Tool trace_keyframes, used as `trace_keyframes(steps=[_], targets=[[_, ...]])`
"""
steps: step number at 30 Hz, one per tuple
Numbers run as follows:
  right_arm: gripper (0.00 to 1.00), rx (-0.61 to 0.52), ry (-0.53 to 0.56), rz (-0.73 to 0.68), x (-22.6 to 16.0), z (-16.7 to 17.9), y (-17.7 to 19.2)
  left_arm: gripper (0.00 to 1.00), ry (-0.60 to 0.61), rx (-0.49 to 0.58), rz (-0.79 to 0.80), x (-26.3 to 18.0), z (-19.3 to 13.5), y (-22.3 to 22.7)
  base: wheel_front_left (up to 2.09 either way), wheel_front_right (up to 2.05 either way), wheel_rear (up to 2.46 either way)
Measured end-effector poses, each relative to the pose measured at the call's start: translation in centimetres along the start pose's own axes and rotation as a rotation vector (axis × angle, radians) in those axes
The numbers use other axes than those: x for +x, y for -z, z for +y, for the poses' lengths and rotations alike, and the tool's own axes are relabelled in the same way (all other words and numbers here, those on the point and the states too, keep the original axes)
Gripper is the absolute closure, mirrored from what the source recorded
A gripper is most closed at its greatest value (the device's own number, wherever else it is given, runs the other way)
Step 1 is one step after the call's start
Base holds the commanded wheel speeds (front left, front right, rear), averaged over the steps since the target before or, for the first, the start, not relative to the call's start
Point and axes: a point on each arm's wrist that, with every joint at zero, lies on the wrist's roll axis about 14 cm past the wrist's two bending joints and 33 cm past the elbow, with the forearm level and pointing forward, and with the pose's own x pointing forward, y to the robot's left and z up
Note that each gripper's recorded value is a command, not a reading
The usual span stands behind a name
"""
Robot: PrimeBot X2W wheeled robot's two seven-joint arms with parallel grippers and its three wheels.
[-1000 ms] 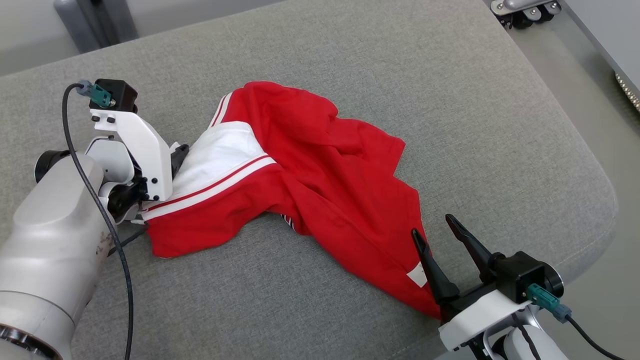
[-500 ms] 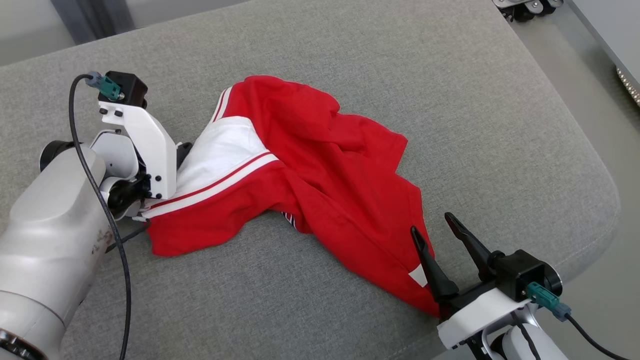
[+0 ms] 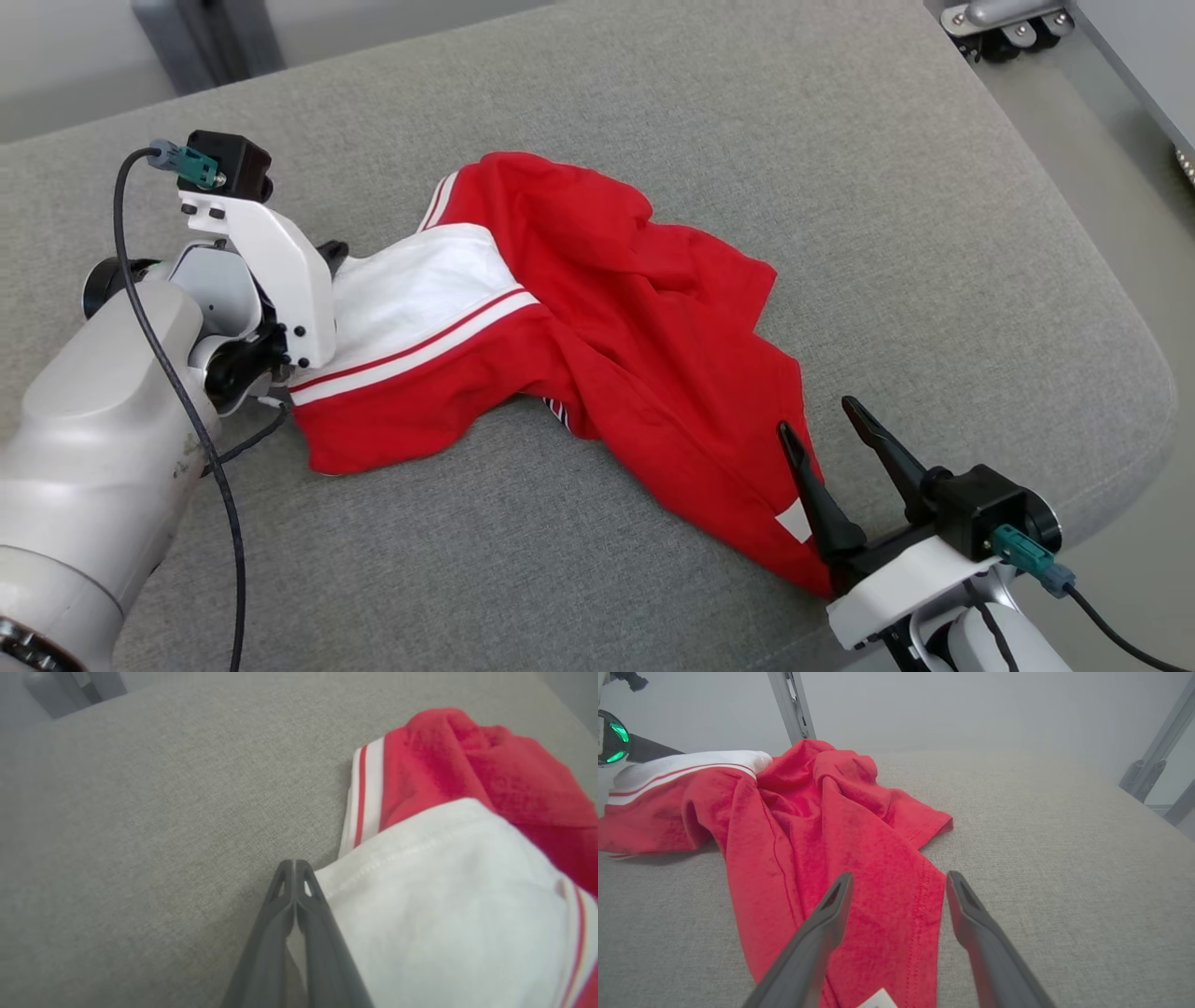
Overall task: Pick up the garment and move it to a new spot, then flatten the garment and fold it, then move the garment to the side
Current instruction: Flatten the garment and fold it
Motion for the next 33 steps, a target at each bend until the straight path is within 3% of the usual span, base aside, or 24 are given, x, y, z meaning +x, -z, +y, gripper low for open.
trace_keyframes(steps=[11,17,26,33], targets=[[0.0,-0.035,-0.053,-0.047,-0.1,0.9,-1.5,1.0,-0.043,-0.042,-0.359,-4.8,0.2,-6.2,0.0,0.0,0.0],[0.0,-0.053,-0.085,-0.069,-0.4,1.6,-2.0,1.0,-0.069,-0.092,-0.626,-9.4,0.5,-9.3,0.0,0.0,0.0],[0.0,-0.068,-0.154,-0.104,-0.1,3.6,-3.0,1.0,-0.114,-0.082,-0.913,-17.7,1.6,-13.0,0.0,0.0,0.0],[0.0,-0.048,-0.223,-0.072,-0.3,5.7,-1.9,1.0,-0.156,-0.034,-0.915,-19.2,1.9,-9.4,0.0,0.0,0.0]])
